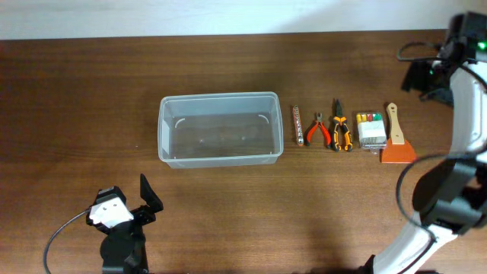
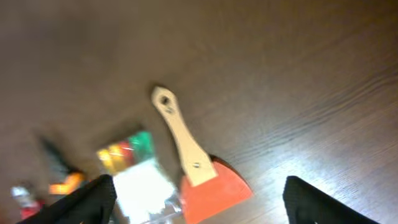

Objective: Pack container
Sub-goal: 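Reach the right gripper to the orange scraper and grasp its handle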

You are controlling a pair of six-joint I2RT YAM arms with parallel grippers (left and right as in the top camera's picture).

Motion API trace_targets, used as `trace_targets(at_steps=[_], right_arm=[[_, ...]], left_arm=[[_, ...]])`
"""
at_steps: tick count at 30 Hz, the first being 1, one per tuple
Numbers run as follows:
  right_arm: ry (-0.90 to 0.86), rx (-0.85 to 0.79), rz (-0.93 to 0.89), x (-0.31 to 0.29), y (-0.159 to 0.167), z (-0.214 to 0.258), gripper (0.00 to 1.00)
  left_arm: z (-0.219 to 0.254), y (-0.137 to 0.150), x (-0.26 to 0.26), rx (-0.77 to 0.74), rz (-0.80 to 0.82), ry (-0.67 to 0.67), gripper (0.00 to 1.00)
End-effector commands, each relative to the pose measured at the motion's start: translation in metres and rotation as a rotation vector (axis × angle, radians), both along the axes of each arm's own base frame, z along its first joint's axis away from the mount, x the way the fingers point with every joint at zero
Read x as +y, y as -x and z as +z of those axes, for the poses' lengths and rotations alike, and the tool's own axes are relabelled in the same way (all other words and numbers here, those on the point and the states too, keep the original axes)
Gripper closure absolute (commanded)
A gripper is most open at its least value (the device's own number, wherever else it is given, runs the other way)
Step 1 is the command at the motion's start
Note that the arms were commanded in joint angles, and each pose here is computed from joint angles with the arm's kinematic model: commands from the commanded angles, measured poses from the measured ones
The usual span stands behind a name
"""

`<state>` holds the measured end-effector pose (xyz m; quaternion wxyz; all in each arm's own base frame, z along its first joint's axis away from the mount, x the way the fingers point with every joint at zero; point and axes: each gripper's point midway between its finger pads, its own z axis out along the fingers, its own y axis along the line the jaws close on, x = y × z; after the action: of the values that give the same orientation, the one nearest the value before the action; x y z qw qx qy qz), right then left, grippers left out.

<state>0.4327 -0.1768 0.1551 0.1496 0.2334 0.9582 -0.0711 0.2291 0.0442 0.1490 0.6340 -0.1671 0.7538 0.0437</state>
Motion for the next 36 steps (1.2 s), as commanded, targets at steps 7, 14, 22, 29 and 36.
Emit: trace_targets(at_steps=[7,14,22,29,36], right_arm=[[-0.107,0.255,0.169,0.005,0.016,-0.091,0.21],[-0.149,0.323,0.173,0.008,0.02,-0.127,0.22],[-0.162,0.353,0.187,0.015,0.021,-0.141,0.23],[-0.168,0.364,0.183,0.017,0.025,-0.154,0.33],[-0.18,0.385,0.162,0.019,0.033,-0.166,0.4]], left_arm=[[-0.001,0.0,0.0,0.004,-0.002,-0.009,0.01],[-0.001,0.0,0.0,0.004,-0.002,-0.009,0.01],[-0.001,0.0,0.0,0.004,-0.002,-0.009,0.01],[-0.001,0.0,0.0,0.004,-0.002,-0.009,0.01],[-0.001,0.0,0.0,0.004,-0.002,-0.009,0.01]])
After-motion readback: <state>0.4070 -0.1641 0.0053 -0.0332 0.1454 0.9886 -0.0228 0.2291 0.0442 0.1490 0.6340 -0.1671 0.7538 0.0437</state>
